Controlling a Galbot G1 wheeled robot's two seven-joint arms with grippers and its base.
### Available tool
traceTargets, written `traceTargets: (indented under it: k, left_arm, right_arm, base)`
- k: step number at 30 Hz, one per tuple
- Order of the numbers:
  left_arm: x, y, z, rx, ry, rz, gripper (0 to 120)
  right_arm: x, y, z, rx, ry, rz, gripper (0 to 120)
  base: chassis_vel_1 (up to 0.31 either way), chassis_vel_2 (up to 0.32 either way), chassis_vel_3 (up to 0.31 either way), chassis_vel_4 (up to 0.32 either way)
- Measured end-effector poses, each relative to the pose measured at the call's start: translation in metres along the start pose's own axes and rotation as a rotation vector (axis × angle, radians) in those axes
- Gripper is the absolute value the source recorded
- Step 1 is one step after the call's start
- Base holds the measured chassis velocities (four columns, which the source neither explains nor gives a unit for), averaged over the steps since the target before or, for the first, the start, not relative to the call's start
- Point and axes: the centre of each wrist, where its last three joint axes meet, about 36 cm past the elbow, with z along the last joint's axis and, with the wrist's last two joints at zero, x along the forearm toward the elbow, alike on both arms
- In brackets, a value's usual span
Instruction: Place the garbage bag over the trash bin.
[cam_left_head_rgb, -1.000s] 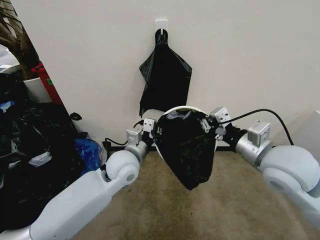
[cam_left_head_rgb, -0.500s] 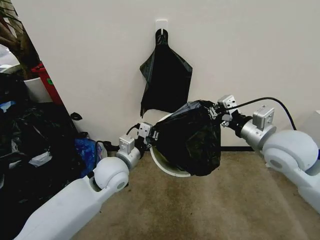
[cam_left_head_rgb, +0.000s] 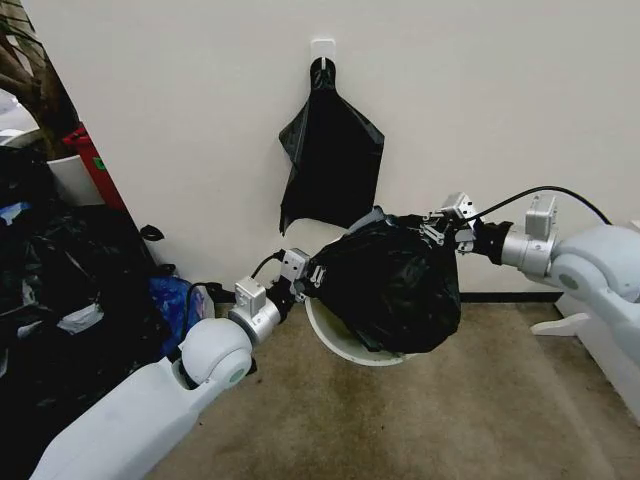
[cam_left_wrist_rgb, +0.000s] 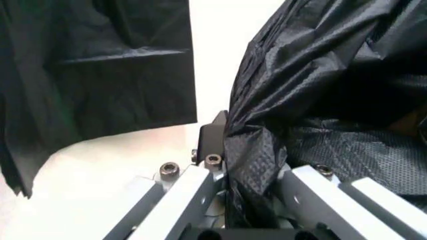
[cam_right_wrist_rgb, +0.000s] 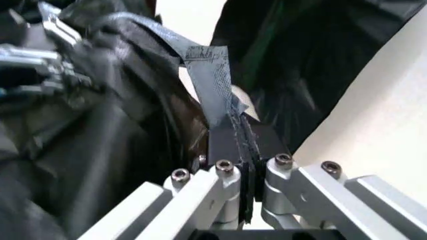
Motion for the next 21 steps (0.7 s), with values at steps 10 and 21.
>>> traceTargets:
  k: [10, 21]
  left_arm:
    - [0.002, 0.0, 0.002, -0.002, -0.03, 0.033, 1]
    - [0.004, -0.001, 0.003, 0.028, -0.057, 0.05, 1]
  right_arm:
    - [-0.014, -0.008, 0.021, 0.016, 0.017, -0.019, 0]
    - [-0.024, -0.027, 0.044, 0.077, 0.012, -0.03, 0]
  base:
    - [0.0, 0.0, 0.0, 0.0]
    - [0.0, 0.0, 0.0, 0.0]
